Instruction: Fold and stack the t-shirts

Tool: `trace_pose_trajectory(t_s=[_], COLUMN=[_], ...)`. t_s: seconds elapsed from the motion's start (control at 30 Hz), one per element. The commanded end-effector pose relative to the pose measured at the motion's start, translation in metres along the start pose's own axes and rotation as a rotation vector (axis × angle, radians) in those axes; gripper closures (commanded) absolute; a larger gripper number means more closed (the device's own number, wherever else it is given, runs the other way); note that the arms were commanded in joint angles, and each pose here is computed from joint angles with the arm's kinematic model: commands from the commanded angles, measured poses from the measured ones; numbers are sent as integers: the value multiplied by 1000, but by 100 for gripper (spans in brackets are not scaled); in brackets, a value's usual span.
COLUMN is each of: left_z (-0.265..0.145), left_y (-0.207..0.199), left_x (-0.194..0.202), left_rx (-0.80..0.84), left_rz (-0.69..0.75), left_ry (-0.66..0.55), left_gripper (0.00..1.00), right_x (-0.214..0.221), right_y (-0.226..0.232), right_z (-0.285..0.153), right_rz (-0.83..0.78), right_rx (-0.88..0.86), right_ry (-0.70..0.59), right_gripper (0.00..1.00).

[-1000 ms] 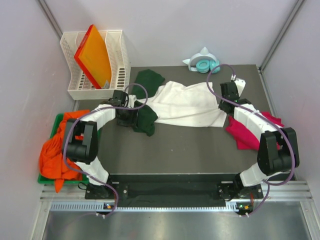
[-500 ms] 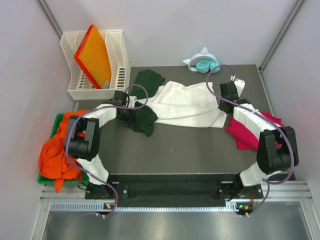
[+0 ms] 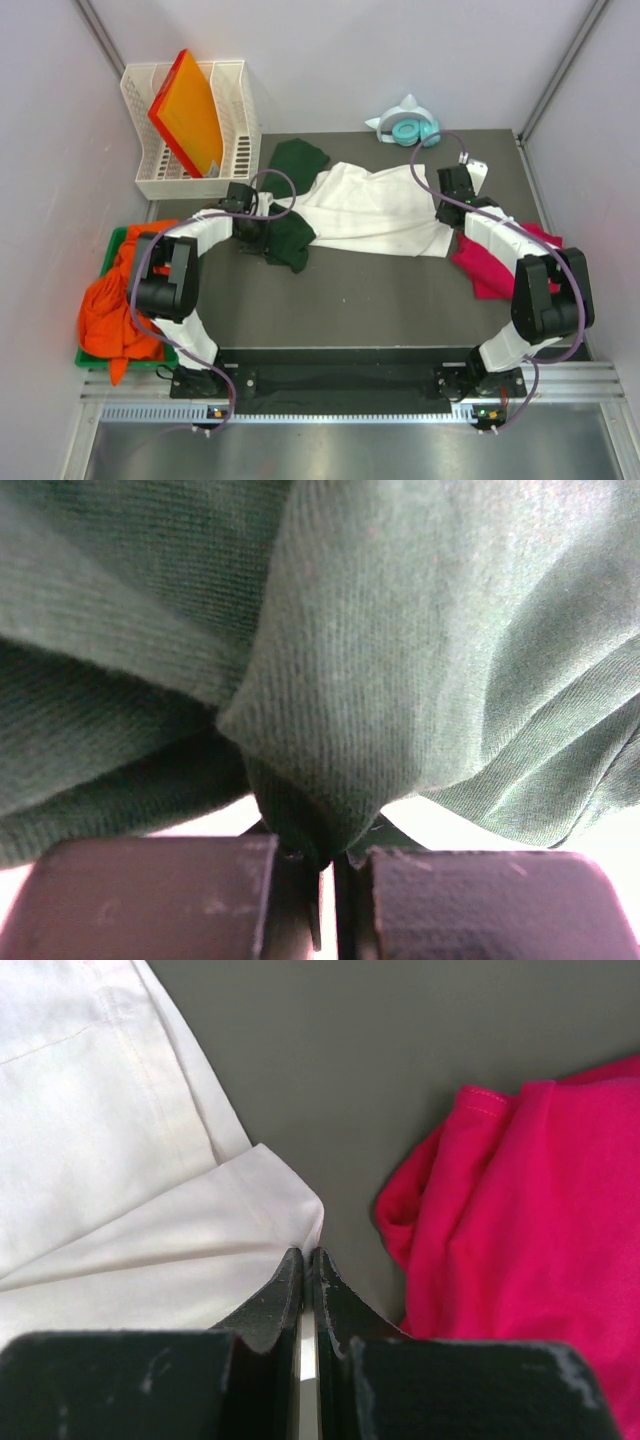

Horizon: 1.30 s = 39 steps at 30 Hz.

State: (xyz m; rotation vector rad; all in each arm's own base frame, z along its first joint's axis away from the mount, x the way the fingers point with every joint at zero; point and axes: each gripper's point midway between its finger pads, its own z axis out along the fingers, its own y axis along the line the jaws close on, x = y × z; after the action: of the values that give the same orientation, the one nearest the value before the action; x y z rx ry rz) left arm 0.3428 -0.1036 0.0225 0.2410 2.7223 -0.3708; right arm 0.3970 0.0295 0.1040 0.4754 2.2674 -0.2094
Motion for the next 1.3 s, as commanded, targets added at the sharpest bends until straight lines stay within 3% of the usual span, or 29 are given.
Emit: trace_pose_trajectory(t_s=[0.0, 0.3, 0.47, 0.63, 0.97, 1.27], left_z=[-8, -105, -149, -198, -323, -414], left_y=[4, 10, 20, 24, 1, -12], left_x=[5, -82, -101, -103, -105, -79], left_rx=[-27, -189, -304, -378, -400, -434], left_rz=[32, 157, 186, 191, 197, 175], left_ry=[-15, -386, -490, -574, -821, -1003], left_gripper=[100, 100, 100, 100, 100, 100], right_x=[-15, -17, -21, -34, -93, -125], right_y=[10, 8, 6, -1, -43, -91], right_z=[-4, -11, -18, -41, -148, -239], right_rz=[21, 19, 24, 25, 60, 52], right_rx=[-22, -29, -37, -40, -79, -87], right_ry=[-55, -67, -79, -128, -331, -494], right_gripper=[100, 100, 100, 100, 100, 100])
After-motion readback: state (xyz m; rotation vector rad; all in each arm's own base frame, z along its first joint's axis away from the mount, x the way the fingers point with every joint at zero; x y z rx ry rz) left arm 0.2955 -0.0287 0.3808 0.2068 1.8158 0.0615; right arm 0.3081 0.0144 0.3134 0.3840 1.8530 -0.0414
